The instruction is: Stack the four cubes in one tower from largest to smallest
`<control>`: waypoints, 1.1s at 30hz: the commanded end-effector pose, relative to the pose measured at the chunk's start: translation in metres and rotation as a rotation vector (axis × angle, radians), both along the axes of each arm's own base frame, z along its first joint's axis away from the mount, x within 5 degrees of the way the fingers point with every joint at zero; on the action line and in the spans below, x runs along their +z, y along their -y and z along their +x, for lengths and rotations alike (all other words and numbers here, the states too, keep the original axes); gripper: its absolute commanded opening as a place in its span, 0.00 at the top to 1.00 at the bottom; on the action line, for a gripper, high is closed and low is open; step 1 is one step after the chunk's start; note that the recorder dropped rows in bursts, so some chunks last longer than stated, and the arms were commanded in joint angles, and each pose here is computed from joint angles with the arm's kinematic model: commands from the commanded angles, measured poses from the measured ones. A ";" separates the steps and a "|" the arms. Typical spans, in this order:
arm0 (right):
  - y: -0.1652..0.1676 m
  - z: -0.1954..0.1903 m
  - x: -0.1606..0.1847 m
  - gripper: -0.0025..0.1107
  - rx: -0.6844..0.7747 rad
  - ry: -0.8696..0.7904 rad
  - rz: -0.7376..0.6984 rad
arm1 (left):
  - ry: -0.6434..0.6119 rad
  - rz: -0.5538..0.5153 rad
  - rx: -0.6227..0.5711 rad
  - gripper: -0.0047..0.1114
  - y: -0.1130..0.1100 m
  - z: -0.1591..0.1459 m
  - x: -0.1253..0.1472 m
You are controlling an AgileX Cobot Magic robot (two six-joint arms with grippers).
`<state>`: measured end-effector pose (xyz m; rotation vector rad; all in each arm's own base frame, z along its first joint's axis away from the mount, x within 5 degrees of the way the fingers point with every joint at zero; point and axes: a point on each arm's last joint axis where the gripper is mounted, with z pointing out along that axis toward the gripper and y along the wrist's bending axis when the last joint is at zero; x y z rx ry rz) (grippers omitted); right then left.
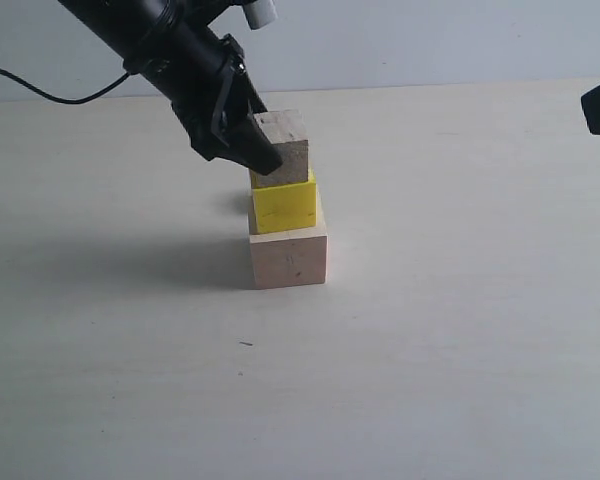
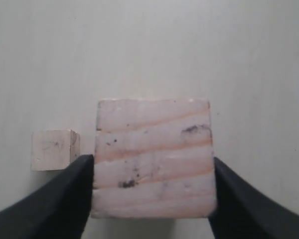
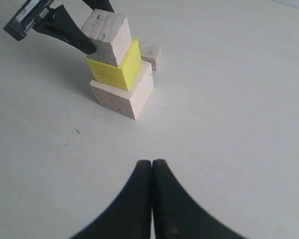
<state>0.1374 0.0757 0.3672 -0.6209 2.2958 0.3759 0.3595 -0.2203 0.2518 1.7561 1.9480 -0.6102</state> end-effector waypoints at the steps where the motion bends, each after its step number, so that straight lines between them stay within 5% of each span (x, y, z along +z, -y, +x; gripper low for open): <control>1: 0.001 -0.002 0.000 0.98 0.002 0.010 0.002 | 0.016 -0.015 0.002 0.39 0.001 -0.003 0.007; 15: 0.001 -0.002 0.000 0.98 0.002 0.007 0.001 | 0.043 -0.024 0.065 0.35 -0.011 -0.023 0.055; 17: 0.001 -0.002 0.000 0.98 0.002 0.007 0.001 | 0.043 0.012 0.116 0.43 -0.016 -0.024 0.059; 23: 0.001 -0.001 0.001 0.98 -0.002 0.017 0.003 | 0.067 0.166 0.185 0.96 -0.033 -0.025 0.061; 26: 0.003 0.000 0.001 0.98 -0.036 0.019 -0.006 | 0.044 0.184 0.218 0.96 -0.037 -0.023 0.055; 33: 0.004 0.001 0.001 0.98 -0.054 0.011 0.007 | -0.030 0.017 0.272 0.96 -0.055 -0.011 0.021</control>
